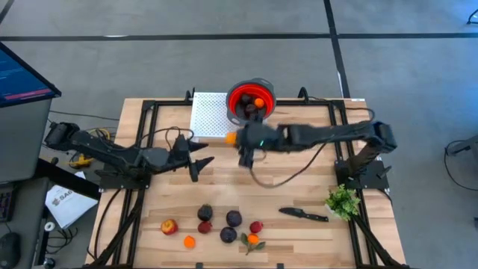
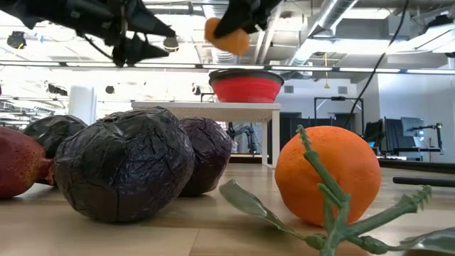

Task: Pick & Place Fruit
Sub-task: Put the potato into the red strainer on the shelf

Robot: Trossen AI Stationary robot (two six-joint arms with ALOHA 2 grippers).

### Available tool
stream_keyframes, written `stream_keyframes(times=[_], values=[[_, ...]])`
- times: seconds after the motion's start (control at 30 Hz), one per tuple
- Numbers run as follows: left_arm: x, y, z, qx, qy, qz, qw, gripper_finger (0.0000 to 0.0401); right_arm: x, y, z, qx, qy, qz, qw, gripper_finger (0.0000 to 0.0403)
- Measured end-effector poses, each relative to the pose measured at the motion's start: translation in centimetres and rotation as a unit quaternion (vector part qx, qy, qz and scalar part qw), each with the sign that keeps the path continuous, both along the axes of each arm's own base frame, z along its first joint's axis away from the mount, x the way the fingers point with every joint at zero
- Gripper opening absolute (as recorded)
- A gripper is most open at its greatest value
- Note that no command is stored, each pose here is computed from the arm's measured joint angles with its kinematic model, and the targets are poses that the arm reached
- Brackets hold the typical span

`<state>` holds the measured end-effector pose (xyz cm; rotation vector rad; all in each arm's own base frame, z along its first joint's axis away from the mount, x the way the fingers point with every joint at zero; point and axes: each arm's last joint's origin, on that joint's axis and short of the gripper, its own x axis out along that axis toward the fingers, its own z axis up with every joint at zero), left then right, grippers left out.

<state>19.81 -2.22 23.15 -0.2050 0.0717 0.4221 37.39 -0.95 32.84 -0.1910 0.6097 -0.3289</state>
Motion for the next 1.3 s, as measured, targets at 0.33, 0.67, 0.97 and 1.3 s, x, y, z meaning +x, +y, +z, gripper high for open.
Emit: stream_keyframes(times=[0.33, 0.67, 0.97, 1.3], values=[[0.2, 3.2, 1.6, 0.115, -0.019, 0.075, 0.99, 0.029, -2.8, -10.7, 1.6, 0.064, -0.056, -0.138, 0.987, 0.0205], [0.1, 5.1, 1.6, 0.115, -0.021, 0.086, 0.989, 0.029, -1.2, -14.6, -1.8, 0.161, -0.079, -0.179, 0.967, 0.0213], [0.1, 5.0, 1.6, 0.112, -0.024, 0.082, 0.99, 0.029, -0.9, -14.8, -2.1, 0.182, -0.095, -0.197, 0.959, 0.0217], [0.1, 5.0, 1.6, 0.104, -0.028, 0.082, 0.991, 0.029, -0.8, -14.7, -2.1, 0.192, -0.102, -0.202, 0.955, 0.0237]])
